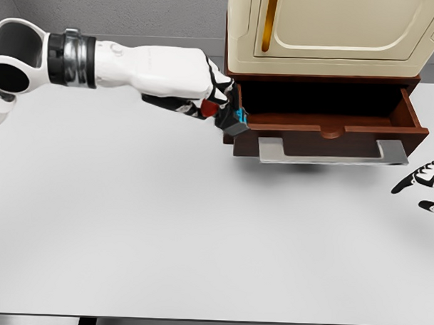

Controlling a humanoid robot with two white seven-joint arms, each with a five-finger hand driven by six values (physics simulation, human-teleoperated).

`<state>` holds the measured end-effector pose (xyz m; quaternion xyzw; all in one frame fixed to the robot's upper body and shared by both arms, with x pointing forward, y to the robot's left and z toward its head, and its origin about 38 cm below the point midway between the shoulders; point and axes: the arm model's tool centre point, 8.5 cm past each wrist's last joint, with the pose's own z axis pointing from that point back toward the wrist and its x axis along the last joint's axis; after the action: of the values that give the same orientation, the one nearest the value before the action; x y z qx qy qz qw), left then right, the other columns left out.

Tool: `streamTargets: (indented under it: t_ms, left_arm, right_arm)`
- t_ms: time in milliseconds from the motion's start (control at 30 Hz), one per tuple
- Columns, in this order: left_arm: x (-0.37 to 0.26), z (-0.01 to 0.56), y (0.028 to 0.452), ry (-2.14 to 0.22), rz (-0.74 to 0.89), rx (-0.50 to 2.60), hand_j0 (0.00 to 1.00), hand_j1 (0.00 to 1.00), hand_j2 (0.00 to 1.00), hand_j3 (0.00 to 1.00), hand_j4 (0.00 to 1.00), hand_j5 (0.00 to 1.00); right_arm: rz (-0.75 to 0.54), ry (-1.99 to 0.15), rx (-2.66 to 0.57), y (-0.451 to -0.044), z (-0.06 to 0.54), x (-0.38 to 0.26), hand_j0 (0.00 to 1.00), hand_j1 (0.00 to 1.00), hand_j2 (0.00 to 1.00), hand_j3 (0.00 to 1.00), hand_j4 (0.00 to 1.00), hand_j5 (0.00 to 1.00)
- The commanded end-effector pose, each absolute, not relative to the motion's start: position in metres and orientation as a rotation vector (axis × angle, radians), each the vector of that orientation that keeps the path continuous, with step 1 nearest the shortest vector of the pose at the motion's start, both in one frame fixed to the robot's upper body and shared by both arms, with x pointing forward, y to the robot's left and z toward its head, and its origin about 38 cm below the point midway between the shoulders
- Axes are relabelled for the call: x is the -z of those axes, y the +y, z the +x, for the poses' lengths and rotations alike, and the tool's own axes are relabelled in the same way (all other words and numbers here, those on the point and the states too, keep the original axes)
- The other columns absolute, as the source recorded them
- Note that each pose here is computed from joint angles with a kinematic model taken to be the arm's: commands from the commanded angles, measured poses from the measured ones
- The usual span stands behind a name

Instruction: Put the switch into the drawer with left arm, and close the drawer with right arm

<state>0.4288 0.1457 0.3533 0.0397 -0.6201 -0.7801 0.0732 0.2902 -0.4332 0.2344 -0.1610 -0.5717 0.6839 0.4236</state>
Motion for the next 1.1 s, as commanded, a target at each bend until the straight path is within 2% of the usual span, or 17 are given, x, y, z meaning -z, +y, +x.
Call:
streamTargets:
  t_ms: [0,767,1067]
  left_arm:
    - [-0.355,0.428,0.141,-1.882,0.091,2.328,0.35,0.35,0.35,0.35,0.35,0.35]
    - [-0.331,0.486,0.089,-1.892,-0.020,2.128,0.35,0.35,0.35,0.35,0.35,0.35]
    - [-0.320,0.493,0.050,-1.903,-0.084,2.097,0.35,0.35,0.35,0.35,0.35,0.35]
  right_arm:
    - [-0.394,-1.433,-1.707,-0.432,0.290,-0.234,0.63,0.63,0.63,0.63,0.63,0.63]
    - [-0.374,-1.431,-1.712,-0.429,0.291,-0.229,0.65,0.65,0.65,0.65,0.65,0.65]
    - [-0.383,-1.438,-1.715,-0.429,0.293,-0.233,0.66,0.66,0.66,0.66,0.66,0.66]
